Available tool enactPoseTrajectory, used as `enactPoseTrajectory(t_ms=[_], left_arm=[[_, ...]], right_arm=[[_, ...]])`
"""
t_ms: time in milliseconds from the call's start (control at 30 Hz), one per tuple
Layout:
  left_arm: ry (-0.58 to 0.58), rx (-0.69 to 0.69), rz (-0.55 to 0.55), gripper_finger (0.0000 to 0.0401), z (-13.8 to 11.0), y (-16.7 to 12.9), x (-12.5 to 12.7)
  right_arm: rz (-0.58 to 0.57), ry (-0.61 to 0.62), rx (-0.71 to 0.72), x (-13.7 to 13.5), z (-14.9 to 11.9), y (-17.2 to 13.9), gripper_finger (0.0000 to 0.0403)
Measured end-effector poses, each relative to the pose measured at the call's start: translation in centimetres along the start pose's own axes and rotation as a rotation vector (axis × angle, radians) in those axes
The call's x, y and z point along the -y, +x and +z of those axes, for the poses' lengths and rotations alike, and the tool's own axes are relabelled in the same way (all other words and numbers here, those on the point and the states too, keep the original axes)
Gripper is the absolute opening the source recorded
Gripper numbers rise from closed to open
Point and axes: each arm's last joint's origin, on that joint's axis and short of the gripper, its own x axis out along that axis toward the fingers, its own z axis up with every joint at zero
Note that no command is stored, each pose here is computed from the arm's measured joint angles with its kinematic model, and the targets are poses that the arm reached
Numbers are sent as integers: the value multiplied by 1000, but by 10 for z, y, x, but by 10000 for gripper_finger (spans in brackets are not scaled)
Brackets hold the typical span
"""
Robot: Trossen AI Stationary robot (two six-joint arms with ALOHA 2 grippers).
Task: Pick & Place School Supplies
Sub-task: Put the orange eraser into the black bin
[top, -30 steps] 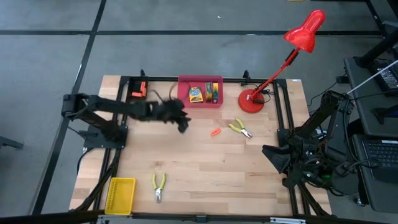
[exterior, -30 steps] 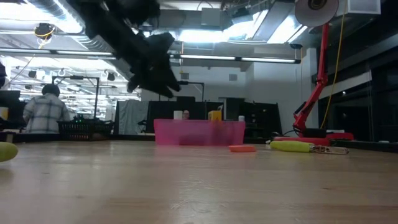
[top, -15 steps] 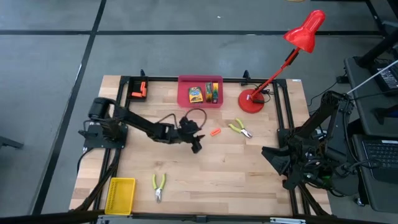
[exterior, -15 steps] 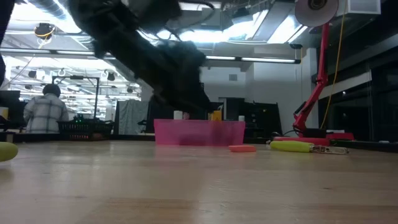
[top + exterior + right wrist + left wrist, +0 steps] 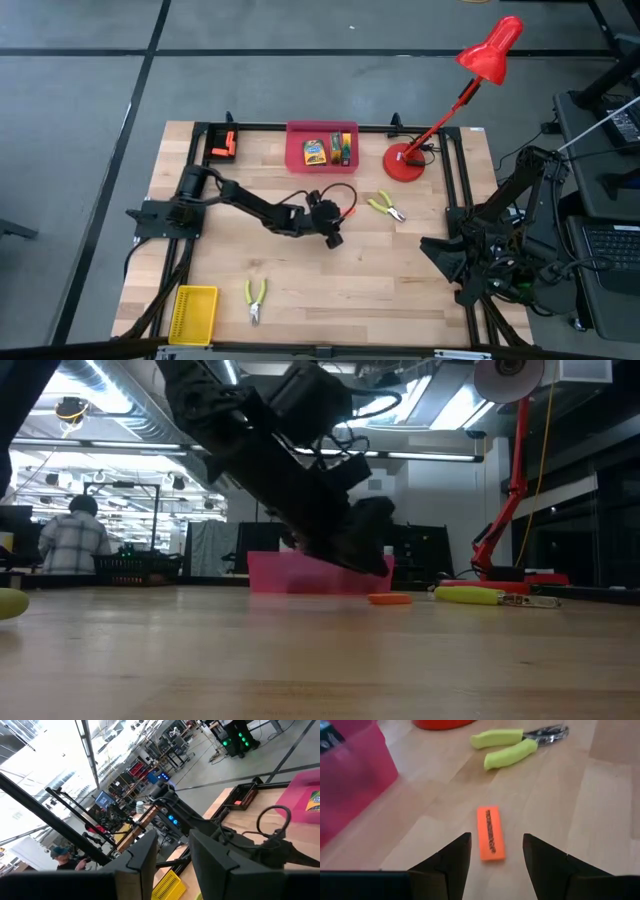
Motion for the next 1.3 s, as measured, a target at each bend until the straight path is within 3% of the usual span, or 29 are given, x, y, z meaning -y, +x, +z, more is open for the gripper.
enactPoseTrajectory(t_ms=[533, 700, 1300], left_arm=[[-42, -26, 25, 175, -7, 15, -8], [-97, -51, -21, 173, -7, 23, -17], [-84, -51, -58, 171, -12, 24, -10]], right_arm=[[5, 1, -6, 0, 0, 0, 121], [10, 5, -12, 0, 0, 0, 121], [15, 4, -17, -1, 0, 0, 121]])
